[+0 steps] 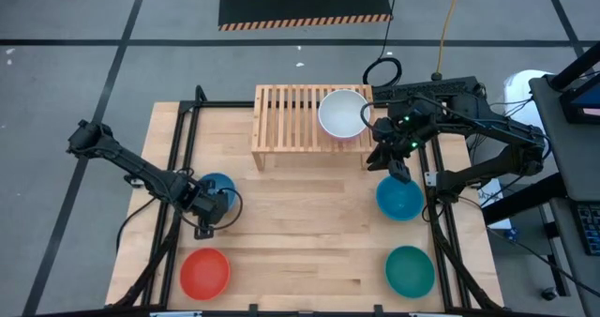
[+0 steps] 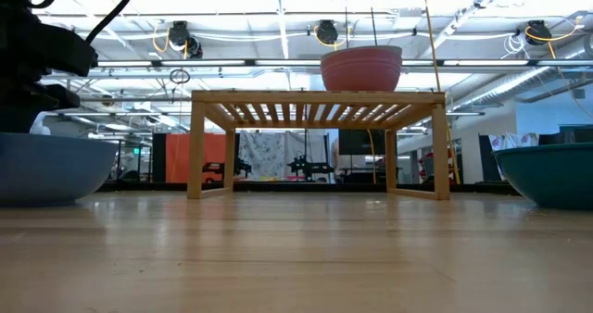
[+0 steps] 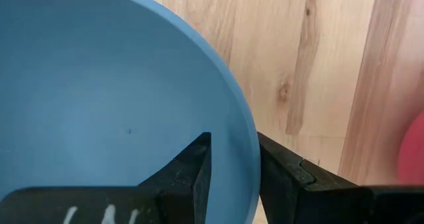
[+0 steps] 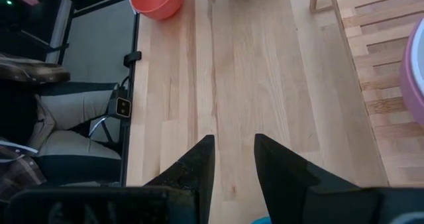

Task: Place and stack bowls onto a shelf
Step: Put the light blue bowl on the shelf

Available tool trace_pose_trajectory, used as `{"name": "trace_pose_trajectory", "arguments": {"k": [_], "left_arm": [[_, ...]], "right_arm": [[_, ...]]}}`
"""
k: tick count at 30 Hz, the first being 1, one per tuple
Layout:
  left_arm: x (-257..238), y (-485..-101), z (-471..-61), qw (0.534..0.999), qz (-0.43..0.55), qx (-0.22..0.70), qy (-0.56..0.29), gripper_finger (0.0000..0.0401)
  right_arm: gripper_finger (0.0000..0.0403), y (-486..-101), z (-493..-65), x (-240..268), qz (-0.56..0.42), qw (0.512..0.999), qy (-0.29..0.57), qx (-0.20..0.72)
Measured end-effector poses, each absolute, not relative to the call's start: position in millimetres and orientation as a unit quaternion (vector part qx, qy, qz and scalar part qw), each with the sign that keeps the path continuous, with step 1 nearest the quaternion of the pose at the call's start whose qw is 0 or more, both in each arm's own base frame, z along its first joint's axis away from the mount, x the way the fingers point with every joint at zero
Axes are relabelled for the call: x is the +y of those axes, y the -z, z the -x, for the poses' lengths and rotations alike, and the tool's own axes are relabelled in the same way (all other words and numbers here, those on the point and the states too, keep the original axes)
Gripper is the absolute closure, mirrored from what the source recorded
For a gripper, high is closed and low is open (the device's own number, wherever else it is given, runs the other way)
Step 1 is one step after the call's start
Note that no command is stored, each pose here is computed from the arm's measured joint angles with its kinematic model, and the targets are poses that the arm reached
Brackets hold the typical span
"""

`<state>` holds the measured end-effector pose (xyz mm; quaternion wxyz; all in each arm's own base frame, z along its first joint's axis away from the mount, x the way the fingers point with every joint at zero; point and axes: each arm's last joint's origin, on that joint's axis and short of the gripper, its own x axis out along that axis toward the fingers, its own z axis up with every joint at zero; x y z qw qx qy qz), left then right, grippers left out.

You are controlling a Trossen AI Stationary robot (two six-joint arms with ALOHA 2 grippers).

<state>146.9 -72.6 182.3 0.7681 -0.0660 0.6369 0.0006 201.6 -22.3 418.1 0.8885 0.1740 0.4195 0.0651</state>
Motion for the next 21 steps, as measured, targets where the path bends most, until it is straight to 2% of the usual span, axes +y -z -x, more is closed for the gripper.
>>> {"name": "trace_pose_trajectory", "arguments": {"k": [10,19,21], "left_arm": [[-72.6,-182.3,-146.9,0.769,0.061,0.637,0.004,0.0296],[-73.4,-183.3,-147.0,0.767,0.064,0.638,0.017,0.0384],[-73.3,-183.5,-147.1,0.768,0.062,0.638,0.016,0.0390]], "right_arm": [[0.0301,-425.9,-193.2,-20.9,-0.167,0.902,-0.069,0.392],[0.0301,-435.5,-187.6,-20.0,-0.157,0.921,-0.073,0.349],[0.0301,-436.8,-187.8,-20.0,-0.155,0.924,-0.074,0.343]]}}
